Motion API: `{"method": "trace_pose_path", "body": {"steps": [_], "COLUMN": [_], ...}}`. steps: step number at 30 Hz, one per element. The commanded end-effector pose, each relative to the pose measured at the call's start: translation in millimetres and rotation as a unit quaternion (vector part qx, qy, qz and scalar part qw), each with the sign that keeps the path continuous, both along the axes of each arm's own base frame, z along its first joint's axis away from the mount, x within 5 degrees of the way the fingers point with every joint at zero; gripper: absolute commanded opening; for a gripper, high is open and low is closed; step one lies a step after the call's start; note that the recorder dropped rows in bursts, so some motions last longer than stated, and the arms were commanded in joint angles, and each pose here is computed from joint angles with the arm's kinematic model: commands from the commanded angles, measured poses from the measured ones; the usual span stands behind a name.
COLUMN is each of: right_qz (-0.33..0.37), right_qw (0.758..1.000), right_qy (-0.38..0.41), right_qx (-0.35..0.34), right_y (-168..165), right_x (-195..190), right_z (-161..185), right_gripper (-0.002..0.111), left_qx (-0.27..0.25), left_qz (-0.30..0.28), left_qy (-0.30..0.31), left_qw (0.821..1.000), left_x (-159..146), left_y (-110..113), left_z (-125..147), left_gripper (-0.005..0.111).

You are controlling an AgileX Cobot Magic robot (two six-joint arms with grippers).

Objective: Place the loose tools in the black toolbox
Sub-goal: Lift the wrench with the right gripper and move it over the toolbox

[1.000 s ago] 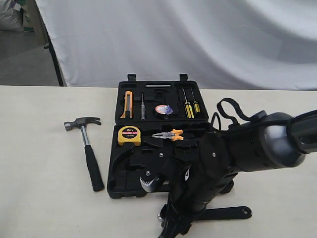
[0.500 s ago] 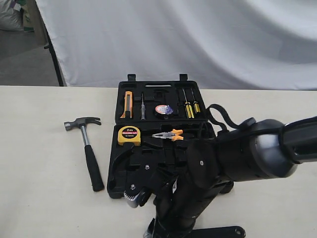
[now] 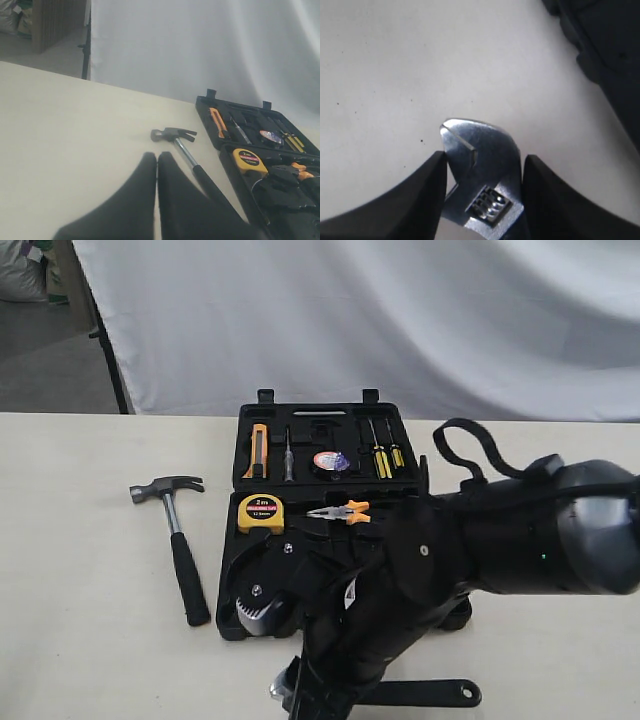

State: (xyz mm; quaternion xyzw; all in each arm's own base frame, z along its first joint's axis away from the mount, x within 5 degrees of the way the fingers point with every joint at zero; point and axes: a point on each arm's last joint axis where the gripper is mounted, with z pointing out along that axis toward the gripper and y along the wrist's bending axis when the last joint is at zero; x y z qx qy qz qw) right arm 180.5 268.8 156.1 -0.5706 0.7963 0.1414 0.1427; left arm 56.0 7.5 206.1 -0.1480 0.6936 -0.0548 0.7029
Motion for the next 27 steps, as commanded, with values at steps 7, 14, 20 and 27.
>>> {"method": "trace_pose_path", "body": {"steps": [7, 14, 20, 27], "right_qz": [-0.059, -0.085, -0.073, -0.061], "right_qw": [0.995, 0.991, 0.989, 0.990], "right_qy": [-0.056, -0.072, -0.105, -0.116], "right_qx": [0.050, 0.070, 0.074, 0.054], "right_y": [-4.1, 0.7, 14.5, 32.8], "right_x": [25.3, 59.3, 83.7, 109.4], "right_z": [33.7, 54.9, 67.4, 50.6], "right_gripper": [0.000, 0.000, 0.000, 0.000], "left_qx": [0.001, 0.001, 0.001, 0.001], "left_qz": [0.013, 0.013, 0.013, 0.013], "left_qy": [-0.006, -0.006, -0.006, -0.006], "left_qw": [1.000, 1.000, 1.000, 1.000], "left_x": [-0.6, -0.6, -0.6, -0.6], "left_y": [1.4, 1.4, 1.4, 1.4], "left_z": [1.7, 1.7, 1.7, 1.7], "left_gripper": [0.001, 0.001, 0.001, 0.001]}}
